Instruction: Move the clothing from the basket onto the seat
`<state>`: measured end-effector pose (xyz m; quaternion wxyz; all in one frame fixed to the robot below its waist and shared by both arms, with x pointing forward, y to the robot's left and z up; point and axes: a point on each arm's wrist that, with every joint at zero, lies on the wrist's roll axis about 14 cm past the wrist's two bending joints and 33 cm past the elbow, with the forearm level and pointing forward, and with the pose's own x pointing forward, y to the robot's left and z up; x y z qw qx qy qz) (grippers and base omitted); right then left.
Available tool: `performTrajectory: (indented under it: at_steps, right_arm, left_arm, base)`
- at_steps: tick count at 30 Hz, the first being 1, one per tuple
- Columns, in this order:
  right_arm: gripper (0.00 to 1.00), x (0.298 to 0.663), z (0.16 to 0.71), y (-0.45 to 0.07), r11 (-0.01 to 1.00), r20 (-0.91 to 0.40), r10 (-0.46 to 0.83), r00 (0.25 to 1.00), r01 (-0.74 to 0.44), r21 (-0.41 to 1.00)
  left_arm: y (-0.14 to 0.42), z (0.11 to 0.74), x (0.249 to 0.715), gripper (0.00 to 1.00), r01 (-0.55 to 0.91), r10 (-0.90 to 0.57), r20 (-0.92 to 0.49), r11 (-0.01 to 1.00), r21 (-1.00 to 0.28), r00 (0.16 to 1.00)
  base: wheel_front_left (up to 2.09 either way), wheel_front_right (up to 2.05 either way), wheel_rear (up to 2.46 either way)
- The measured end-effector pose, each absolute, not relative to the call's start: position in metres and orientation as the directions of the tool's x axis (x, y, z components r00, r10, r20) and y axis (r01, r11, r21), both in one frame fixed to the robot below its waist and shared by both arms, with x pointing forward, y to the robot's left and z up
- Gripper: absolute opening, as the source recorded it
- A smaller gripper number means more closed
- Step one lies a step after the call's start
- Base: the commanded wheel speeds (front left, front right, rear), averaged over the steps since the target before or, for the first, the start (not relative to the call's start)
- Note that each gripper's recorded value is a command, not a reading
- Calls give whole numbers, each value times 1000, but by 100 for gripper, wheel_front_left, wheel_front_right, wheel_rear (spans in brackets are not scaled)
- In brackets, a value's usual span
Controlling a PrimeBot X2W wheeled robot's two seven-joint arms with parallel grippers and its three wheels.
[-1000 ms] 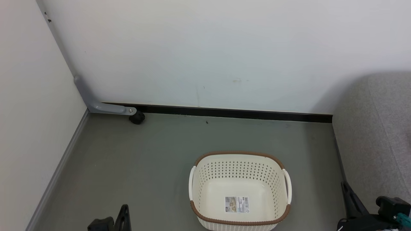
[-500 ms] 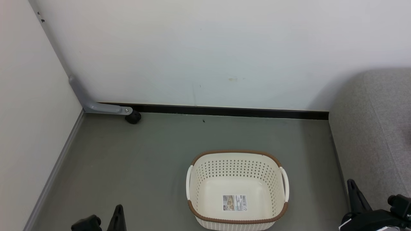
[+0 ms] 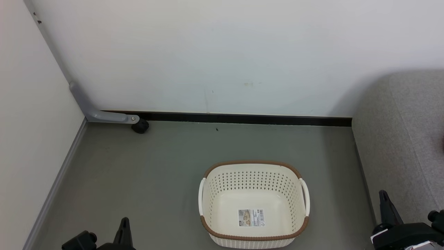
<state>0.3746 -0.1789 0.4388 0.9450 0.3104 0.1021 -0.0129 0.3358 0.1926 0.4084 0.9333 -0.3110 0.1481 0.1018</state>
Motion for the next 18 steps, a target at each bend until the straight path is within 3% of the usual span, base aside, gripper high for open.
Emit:
performTrajectory:
  at_steps: [18]
  right_arm:
    - [0, 377, 446, -187, 641, -196, 10, 981, 144, 754]
  left_arm:
    - [190, 420, 347, 0, -290, 62, -322, 619, -730, 945]
  base:
    - [0, 0, 0]
